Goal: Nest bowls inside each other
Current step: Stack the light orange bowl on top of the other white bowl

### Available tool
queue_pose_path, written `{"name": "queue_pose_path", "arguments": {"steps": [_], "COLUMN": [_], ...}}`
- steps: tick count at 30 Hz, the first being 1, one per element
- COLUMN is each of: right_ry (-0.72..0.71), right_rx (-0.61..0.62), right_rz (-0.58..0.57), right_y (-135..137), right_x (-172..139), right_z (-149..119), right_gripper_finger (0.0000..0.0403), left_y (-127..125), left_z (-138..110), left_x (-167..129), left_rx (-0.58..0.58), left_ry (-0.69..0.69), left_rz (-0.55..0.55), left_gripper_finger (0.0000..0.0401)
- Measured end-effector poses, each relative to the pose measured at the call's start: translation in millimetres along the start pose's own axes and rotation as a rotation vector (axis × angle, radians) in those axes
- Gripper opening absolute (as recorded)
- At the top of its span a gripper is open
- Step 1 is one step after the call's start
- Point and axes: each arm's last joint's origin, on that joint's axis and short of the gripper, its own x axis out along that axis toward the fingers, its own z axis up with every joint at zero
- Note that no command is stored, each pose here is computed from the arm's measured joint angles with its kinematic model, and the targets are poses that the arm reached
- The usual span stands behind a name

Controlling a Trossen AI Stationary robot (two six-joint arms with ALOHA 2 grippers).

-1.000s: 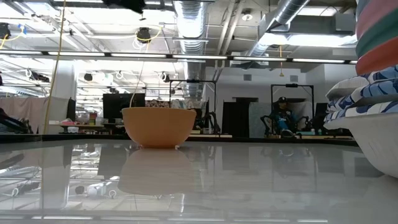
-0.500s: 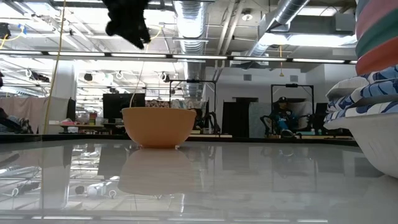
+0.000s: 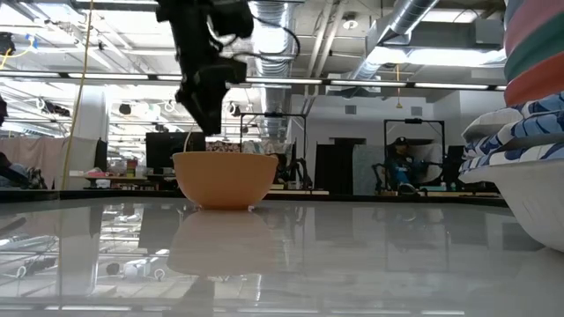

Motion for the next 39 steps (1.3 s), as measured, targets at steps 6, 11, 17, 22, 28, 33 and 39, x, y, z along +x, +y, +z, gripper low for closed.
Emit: {"name": "queue_pose_path", "arguments": {"steps": [6, 11, 17, 22, 28, 33, 39], "right_ry": [0.0, 0.0, 0.0, 0.0, -0.001, -0.003, -0.004], "right_rx": [0.0, 0.0, 0.0, 0.0, 0.0, 0.0, 0.001], "right_rz": [0.0, 0.001, 0.0, 0.0, 0.001, 0.001, 0.001], "right_y": [0.0, 0.0, 0.0, 0.1, 0.2, 0.1, 0.1], "right_x": [0.0, 0.0, 0.0, 0.0, 0.0, 0.0, 0.0], "right_z": [-0.1, -0.1, -0.1, -0.1, -0.1, 0.0, 0.0], "right_gripper_finger": [0.024, 0.024, 0.024, 0.024, 0.024, 0.024, 0.024], "left_y": [-5.2, -7.3, -7.6, -6.8, -7.0, -6.7, -7.6], "left_z": [2.1, 2.1, 2.2, 4.2, -8.0, -22.7, -26.1], "left_x": [28.8, 45.0, 54.4, 54.1, 65.9, 76.1, 78.1], "left_rx": [0.027, 0.056, 0.083, 0.099, 0.1, 0.102, 0.105], "left_ry": [0.084, 0.12, 0.131, 0.114, 0.136, 0.182, 0.192], "left_rz": [-0.093, -0.081, -0.029, -0.05, -0.074, -0.092, -0.103], "left_gripper_finger": [0.0202, 0.0202, 0.0202, 0.0202, 0.0202, 0.018, 0.0071]}}
